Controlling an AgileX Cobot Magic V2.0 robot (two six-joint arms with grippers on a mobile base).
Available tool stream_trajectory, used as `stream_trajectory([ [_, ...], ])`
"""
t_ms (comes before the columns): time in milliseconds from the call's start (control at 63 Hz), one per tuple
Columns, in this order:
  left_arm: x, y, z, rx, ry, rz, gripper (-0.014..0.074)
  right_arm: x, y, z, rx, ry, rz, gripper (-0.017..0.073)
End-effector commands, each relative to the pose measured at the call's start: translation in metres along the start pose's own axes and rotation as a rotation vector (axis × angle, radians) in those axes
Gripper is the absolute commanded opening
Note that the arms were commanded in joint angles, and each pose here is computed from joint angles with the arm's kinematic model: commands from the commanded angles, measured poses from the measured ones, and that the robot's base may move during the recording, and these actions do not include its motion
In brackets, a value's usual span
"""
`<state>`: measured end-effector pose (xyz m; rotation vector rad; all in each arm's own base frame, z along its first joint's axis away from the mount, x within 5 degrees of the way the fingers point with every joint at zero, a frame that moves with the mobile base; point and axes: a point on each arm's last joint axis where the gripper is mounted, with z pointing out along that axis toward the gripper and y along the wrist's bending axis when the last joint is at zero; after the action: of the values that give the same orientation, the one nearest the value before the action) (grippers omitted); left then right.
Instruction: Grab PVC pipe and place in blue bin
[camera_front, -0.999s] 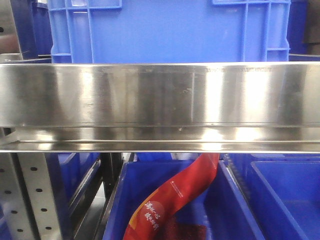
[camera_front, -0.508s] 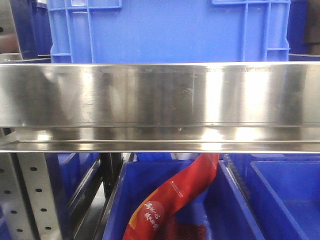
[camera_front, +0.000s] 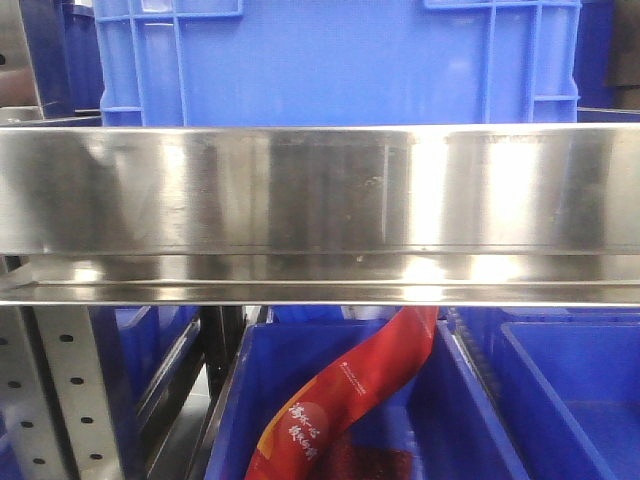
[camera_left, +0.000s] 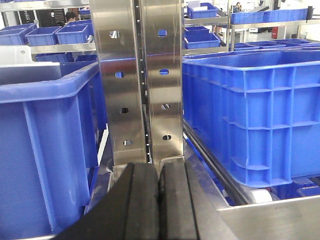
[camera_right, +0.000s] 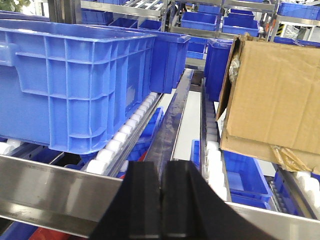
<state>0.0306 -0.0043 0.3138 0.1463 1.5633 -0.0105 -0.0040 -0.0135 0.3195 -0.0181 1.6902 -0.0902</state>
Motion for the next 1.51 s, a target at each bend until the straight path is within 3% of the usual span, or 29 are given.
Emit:
stream_trajectory([
  [0,-0.001,0.0,-0.001,-0.002,-0.014,-0.011,-0.0111,-0.002,0.0,0.0,0.009,-0.027,-0.007,-0.0163],
  [397,0.002,0.0,0.001,-0.01,-0.017,0.002,-0.0111,-0.002,0.0,0.0,0.009,-0.027,-0.007,-0.0163],
  [746,0.045,-0.003,0.019,-0.01,0.032,0.0,-0.0111,-0.002,0.0,0.0,0.009,-0.027,-0.007,-0.0163],
  [983,0.063,-0.007,0.023,0.02,0.082,-0.104,-0.0111,-0.002,0.0,0.0,0.009,-0.027,-0.007,-0.0163],
  [1174,0.069,-0.006,0.026,0.008,0.047,-0.108,-0.0111,-0.002,0.0,0.0,0.009,-0.027,-0.007,-0.0163],
  [1269,0.07,-0.005,0.028,-0.009,-0.016,-0.095,-0.0111,-0.002,0.0,0.0,0.009,-0.027,-0.007,-0.0163],
  [1491,0.076,-0.004,0.029,-0.031,-0.06,0.031,-0.0111,-0.002,0.0,0.0,0.009,-0.027,-0.007,-0.0163],
])
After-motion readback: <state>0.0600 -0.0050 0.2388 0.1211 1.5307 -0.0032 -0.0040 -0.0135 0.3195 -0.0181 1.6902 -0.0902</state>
